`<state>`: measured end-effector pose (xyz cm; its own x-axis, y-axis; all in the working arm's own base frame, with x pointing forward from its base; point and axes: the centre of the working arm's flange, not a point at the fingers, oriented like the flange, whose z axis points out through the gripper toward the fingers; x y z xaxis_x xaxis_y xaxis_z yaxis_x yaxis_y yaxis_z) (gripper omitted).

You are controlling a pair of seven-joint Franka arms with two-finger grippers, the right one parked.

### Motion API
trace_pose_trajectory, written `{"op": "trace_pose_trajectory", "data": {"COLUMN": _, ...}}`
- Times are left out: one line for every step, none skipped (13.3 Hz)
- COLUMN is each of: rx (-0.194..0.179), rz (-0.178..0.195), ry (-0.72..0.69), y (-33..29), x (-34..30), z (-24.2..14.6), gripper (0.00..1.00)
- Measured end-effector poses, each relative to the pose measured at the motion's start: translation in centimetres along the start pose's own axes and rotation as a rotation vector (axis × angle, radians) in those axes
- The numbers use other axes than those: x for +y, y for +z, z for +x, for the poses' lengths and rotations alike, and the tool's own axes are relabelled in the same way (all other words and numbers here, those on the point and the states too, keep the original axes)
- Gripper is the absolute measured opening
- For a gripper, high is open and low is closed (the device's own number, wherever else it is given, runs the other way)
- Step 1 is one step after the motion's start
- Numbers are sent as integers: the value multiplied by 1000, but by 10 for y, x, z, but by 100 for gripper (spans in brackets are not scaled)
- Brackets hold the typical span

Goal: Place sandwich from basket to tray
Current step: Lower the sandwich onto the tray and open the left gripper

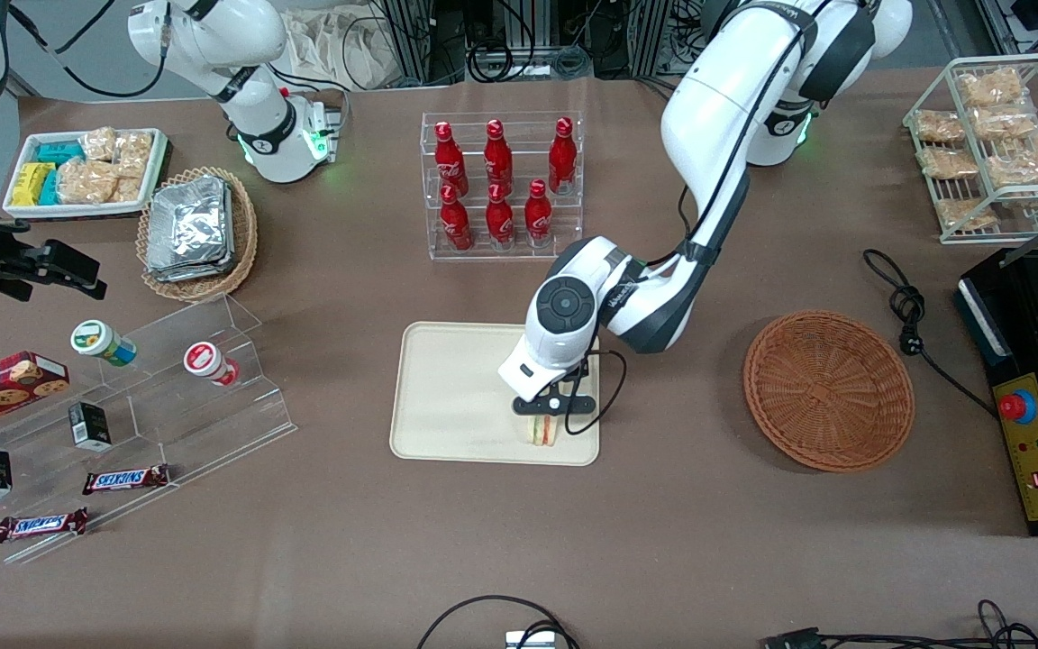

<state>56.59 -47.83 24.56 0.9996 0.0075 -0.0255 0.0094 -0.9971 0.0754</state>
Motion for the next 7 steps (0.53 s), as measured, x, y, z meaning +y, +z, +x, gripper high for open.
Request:
{"op": "trace_pose_trajectory", "data": {"rx": 1, "rz": 0, "ry": 0, "y": 0, "x": 0, "z": 0, "gripper": 19}}
{"op": "trace_pose_trajectory", "data": {"rx": 2, "rz": 0, "ry": -2, "y": -1, "x": -1, "z": 1, "gripper": 19}}
{"op": "trace_pose_trajectory", "data": {"rx": 2, "rz": -1, "ry": -3, "y": -1, "x": -2, "z": 2, "gripper": 22}}
{"op": "trace_pose_trajectory", "data": {"rx": 3, "rz": -1, "ry": -5, "y": -1, "x": -2, "z": 3, "gripper": 22}}
{"op": "trace_pose_trajectory", "data": {"rx": 4, "rz": -1, "ry": -6, "y": -2, "x": -3, "z": 3, "gripper": 27}}
{"op": "trace_pose_trajectory", "data": {"rx": 5, "rz": -2, "ry": -7, "y": -3, "x": -3, "z": 4, "gripper": 37}}
{"op": "trace_pose_trajectory", "data": {"rx": 6, "rz": -3, "ry": -9, "y": -4, "x": -3, "z": 4, "gripper": 45}}
